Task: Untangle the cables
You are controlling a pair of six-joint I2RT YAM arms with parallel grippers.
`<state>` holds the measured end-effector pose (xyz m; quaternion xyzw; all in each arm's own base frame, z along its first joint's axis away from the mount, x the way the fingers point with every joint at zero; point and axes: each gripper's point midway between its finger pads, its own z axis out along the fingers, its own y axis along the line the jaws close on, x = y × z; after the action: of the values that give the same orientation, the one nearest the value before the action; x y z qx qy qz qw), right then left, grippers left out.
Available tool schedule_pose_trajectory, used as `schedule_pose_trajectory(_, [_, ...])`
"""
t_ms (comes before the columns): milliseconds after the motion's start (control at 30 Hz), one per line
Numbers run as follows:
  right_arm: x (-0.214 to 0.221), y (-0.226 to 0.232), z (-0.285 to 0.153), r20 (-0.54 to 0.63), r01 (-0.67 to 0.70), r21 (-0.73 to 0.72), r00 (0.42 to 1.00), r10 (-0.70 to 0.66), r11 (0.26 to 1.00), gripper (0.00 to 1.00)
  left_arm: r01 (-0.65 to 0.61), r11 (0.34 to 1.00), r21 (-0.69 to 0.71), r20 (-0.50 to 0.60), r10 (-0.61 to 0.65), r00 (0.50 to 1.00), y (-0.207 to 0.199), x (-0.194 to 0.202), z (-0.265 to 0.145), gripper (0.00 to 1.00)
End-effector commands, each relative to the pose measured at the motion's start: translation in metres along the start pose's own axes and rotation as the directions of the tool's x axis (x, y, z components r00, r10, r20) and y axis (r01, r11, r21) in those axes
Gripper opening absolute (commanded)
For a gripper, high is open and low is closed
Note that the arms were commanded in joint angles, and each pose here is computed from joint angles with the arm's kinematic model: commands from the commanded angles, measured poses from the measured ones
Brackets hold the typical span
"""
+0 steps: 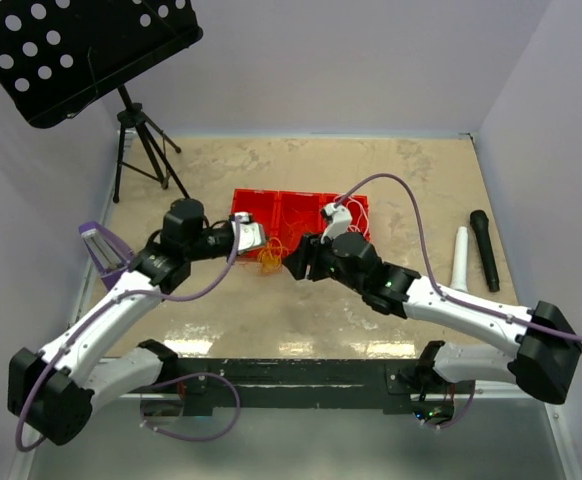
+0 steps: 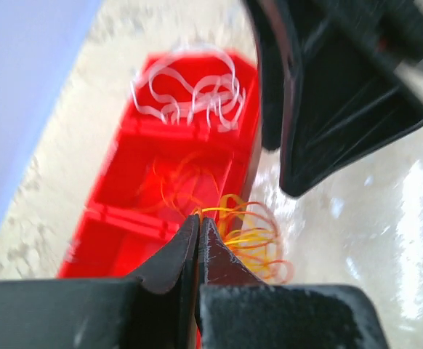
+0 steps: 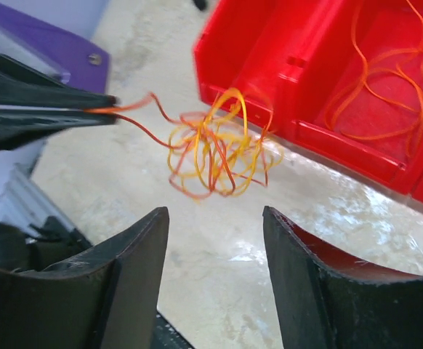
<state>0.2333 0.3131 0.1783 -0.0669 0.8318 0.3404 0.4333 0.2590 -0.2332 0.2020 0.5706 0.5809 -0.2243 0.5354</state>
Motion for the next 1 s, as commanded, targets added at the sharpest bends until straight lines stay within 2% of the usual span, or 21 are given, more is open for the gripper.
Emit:
schedule_pose_trajectory(0, [-0.028,0.038,-0.025,0.101,0.072,-0.188,0.993,-0.054,0.980,0.60,0.075,0.993,0.090,0.154,-0.088,0.984,-0.024,-0.076,-0.039,0.00])
schedule_pose_trajectory(133, [-0.040,0.052,-0.037,0.146,0.122,-0.228,0.985,-0.090,0.966,0.64,0.024,0.997,0.078,0.244,-0.043,0.969,-0.034,-0.112,-0.064,0.00])
schedule_pose_trajectory(367, [-0.065,0.095,-0.060,0.243,0.197,-0.275,0.961,-0.130,0.941,0.67,0.043,0.993,0.114,0.254,-0.071,0.965,-0.039,-0.125,-0.073,0.00])
schedule_pose_trajectory(433, [-0.061,0.103,-0.059,0.232,0.206,-0.293,0.963,-0.139,0.934,0.66,0.038,0.993,0.111,0.261,-0.066,0.963,-0.039,-0.126,-0.073,0.00])
schedule_pose_trajectory(633, [-0.024,0.114,-0.046,0.144,0.160,-0.348,0.983,-0.116,0.924,0.55,0.021,0.996,0.083,0.292,-0.044,0.956,-0.032,-0.138,-0.076,0.00])
schedule_pose_trajectory(800, [-0.001,0.108,-0.041,0.105,0.111,-0.339,0.991,-0.080,0.934,0.57,0.012,0.998,0.067,0.317,-0.033,0.948,-0.030,-0.151,-0.084,0.00])
schedule_pose_trajectory(967, [-0.004,0.102,-0.039,0.116,0.098,-0.299,0.991,-0.066,0.949,0.56,0.002,0.998,0.066,0.346,-0.025,0.938,-0.030,-0.164,-0.091,0.00])
